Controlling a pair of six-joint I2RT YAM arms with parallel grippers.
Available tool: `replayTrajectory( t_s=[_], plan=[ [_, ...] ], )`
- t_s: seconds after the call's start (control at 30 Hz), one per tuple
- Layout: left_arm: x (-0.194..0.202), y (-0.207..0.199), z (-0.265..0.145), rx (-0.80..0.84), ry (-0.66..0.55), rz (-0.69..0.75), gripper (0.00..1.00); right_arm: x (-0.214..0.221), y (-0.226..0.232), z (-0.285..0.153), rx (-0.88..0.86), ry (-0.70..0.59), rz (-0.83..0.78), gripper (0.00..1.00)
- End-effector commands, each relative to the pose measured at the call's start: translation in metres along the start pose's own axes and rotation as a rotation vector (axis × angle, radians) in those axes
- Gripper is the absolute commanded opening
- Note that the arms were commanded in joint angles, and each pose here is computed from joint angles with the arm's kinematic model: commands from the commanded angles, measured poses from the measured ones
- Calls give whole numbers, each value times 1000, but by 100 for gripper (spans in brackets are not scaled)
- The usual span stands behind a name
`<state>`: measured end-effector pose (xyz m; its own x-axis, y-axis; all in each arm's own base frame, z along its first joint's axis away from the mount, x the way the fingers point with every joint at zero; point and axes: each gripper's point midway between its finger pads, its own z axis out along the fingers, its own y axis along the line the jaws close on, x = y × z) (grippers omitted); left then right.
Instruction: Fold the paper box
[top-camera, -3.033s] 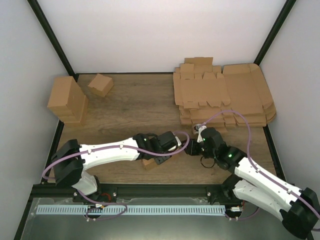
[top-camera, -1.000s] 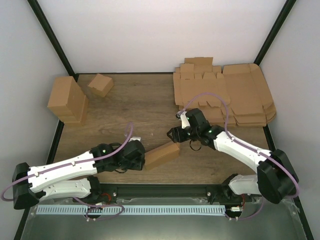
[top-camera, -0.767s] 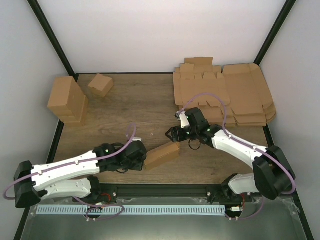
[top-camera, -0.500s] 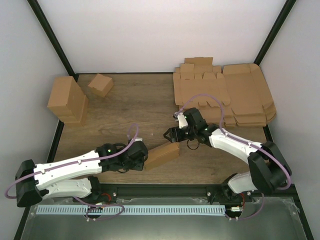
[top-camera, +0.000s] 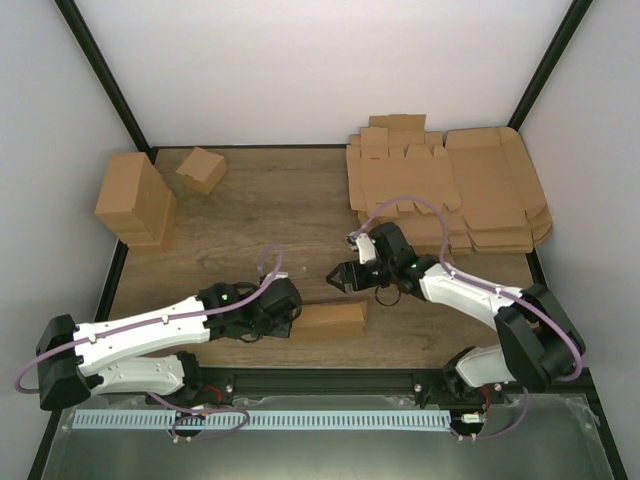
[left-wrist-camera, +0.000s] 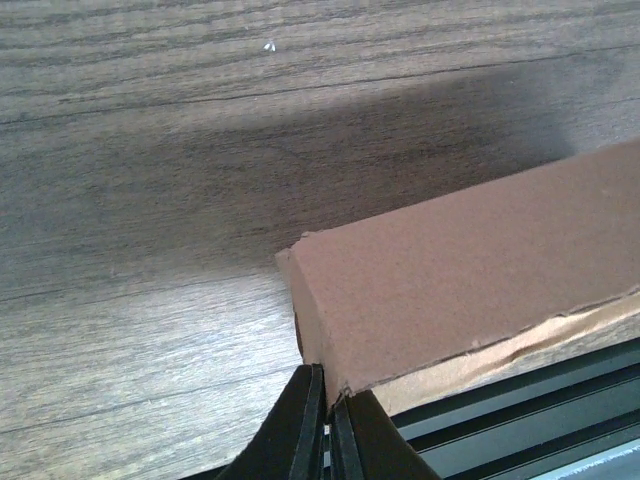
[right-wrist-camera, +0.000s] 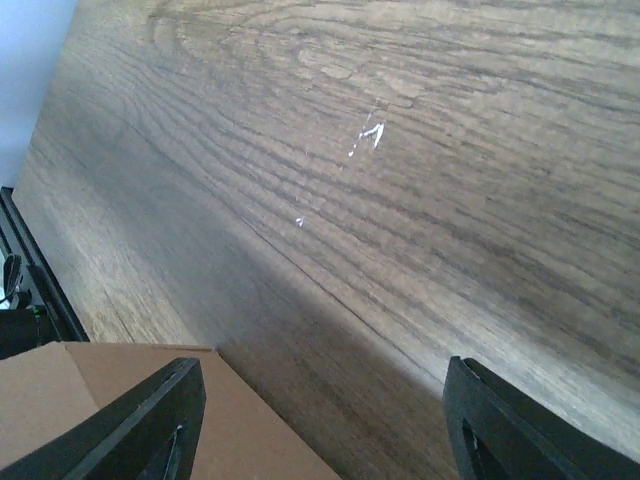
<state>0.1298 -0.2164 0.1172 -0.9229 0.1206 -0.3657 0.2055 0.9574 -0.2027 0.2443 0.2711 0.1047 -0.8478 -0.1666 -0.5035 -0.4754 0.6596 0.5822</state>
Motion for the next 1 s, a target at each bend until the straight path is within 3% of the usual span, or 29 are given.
replayTrajectory(
  t_s=[0.0,0.33,0.63,0.77,0.97],
  plan=[
    [-14,-15,-7,52,-43,-14,4,-11,11,-15,-17,-58,-18,69],
    [-41,-51,-4,136,-148,210,4,-15,7,-58,113,-162,-111,71],
    [-59,-60,16,16,-160,441,4,-35,21,-100,174,-269,-225,74],
    [-70,-51,25,-83,-165,419,4,-34,38,-113,133,-251,-212,70],
    [-72,-56,31,-53,-142,318,4,-9,77,-129,-102,-237,-123,57]
  ],
)
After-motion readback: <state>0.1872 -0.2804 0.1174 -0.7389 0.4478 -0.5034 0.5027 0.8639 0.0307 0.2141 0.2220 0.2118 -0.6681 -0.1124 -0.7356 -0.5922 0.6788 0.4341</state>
